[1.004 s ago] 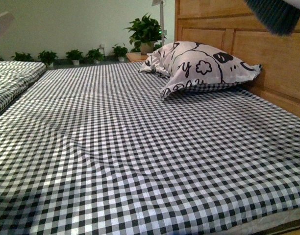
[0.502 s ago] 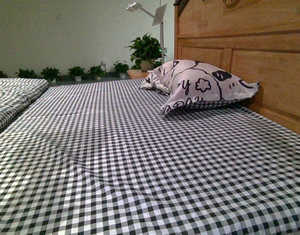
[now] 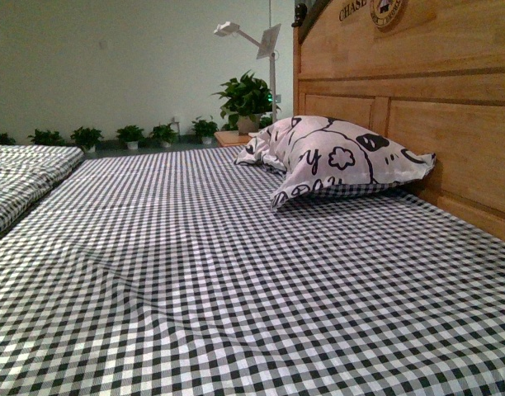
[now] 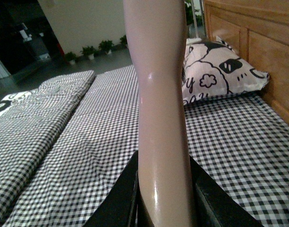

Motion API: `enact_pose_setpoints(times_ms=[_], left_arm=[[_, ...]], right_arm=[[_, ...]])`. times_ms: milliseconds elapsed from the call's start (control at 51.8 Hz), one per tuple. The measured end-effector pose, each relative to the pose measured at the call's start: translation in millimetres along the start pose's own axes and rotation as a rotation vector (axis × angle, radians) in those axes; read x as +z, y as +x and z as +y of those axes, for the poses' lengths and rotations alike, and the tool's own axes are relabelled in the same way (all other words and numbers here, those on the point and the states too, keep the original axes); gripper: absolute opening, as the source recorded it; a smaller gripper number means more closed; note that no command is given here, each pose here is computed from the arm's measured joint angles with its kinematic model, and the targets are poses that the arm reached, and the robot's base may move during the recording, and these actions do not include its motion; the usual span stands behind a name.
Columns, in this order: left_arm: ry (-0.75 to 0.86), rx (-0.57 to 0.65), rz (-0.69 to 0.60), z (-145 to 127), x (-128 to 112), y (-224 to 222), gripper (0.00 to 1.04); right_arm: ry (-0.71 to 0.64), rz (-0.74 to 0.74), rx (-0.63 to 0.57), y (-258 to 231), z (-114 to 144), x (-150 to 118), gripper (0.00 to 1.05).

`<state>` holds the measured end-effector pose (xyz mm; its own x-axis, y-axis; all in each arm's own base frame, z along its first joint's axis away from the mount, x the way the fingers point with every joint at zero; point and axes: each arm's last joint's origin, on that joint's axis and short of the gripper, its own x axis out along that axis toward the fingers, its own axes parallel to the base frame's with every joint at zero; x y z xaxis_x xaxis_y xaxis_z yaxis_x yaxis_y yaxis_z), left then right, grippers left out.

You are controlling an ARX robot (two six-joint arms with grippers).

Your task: Clean up trash

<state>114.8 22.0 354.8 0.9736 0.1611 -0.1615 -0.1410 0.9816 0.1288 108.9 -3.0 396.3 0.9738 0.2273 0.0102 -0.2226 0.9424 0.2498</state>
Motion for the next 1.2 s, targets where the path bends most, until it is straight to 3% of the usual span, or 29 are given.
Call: enact_pose_setpoints(times_ms=[1197], left_arm=[[-0.065, -0.027, -0.013, -1.5, -9.8, -4.4, 0.25]], right_arm=[[0.019, 0.002, -0.022, -8.9, 1.4, -5.9, 0.21]])
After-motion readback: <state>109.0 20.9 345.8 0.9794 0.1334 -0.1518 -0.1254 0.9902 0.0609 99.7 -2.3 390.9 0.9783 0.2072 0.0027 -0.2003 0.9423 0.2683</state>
